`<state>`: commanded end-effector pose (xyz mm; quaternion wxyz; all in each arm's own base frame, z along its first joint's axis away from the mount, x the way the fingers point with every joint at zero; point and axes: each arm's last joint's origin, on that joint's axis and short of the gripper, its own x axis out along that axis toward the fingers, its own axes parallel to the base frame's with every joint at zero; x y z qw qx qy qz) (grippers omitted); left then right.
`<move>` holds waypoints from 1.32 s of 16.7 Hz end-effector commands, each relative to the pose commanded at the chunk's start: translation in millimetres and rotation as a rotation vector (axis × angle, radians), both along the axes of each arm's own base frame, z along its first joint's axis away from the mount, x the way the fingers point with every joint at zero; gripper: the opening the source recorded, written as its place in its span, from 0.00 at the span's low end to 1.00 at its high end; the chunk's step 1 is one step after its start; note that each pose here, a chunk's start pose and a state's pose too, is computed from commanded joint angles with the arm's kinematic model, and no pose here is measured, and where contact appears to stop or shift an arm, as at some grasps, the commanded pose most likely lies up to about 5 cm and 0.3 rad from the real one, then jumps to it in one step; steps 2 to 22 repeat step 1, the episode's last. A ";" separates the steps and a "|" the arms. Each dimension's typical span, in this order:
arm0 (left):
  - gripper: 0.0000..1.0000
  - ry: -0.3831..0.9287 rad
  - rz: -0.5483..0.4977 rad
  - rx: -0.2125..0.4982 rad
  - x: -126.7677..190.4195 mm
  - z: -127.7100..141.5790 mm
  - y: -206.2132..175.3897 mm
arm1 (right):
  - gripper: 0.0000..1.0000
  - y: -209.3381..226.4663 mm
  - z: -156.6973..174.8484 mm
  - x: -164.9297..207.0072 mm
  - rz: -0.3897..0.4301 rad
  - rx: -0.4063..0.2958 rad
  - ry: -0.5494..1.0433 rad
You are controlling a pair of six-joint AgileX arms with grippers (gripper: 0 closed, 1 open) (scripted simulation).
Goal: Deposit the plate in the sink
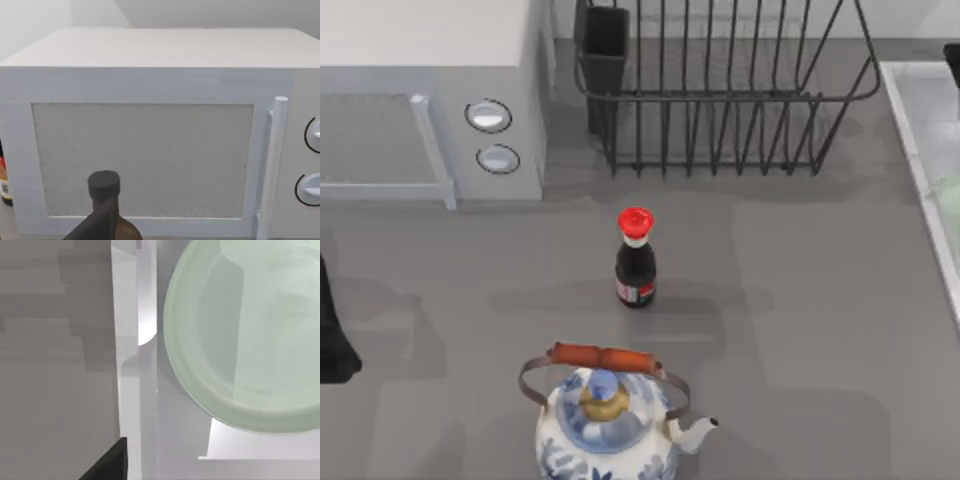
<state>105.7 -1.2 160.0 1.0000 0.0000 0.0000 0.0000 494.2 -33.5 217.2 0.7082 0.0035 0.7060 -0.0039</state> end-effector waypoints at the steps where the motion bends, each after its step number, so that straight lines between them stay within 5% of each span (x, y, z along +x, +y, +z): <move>1: 1.00 0.000 0.000 0.000 0.0 0.0 0.0 | 1.00 0.0 0.0 0.0 0.000 0.000 0.000; 22: 1.00 0.000 0.000 0.000 0.0 0.0 0.0 | 1.00 0.0 0.0 0.0 0.000 0.000 0.000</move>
